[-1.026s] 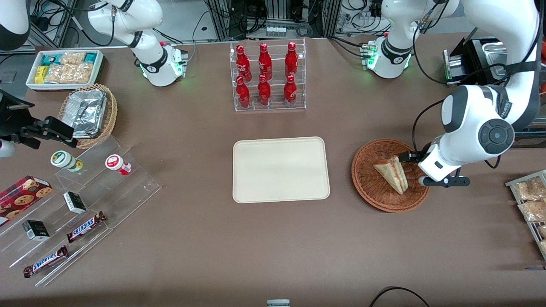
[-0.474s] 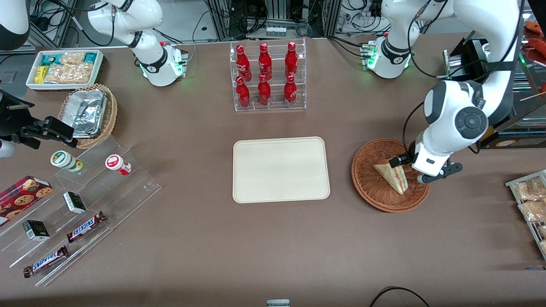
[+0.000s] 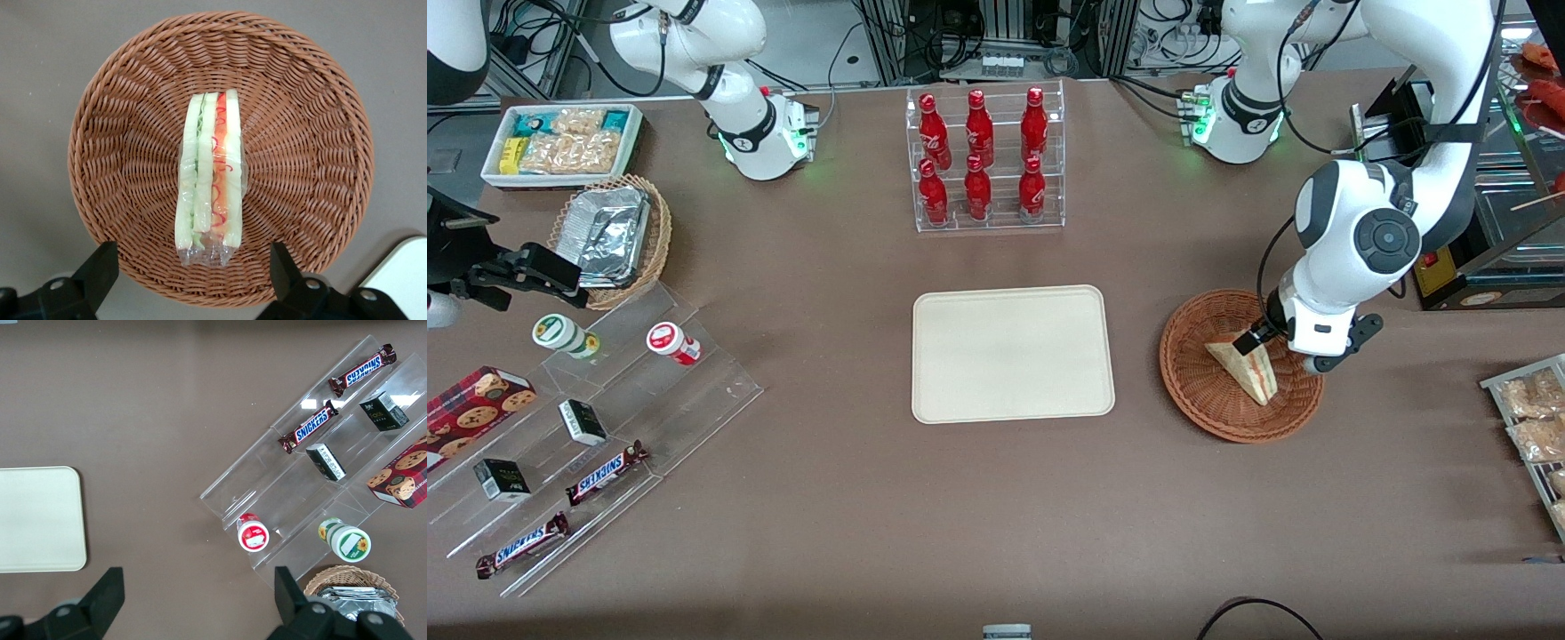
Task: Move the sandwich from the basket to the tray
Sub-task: 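Close the left gripper on the sandwich and lift it from the basket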
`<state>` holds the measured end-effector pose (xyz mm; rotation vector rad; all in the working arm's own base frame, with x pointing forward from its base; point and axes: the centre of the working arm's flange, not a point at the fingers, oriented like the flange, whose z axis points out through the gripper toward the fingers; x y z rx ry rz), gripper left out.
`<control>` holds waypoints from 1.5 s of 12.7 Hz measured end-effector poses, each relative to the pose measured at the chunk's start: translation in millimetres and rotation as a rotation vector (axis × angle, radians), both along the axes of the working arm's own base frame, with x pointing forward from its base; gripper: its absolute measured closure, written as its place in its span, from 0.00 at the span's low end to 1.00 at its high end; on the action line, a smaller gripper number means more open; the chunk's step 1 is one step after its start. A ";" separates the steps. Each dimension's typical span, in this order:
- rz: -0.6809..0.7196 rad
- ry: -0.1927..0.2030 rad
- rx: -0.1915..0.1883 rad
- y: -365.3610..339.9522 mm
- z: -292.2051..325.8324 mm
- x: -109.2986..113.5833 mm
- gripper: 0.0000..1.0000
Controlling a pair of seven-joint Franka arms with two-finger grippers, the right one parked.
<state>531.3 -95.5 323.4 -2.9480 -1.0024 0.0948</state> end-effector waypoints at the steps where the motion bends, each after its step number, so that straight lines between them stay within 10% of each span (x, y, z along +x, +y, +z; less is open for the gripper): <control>1: 0.015 -0.007 0.000 -0.2 -1.2 -0.1 0.00; 14: 0.075 -0.001 -0.012 -2.5 -64.2 3.8 0.00; 19: 0.071 0.012 -0.011 -2.6 -70.2 2.7 0.56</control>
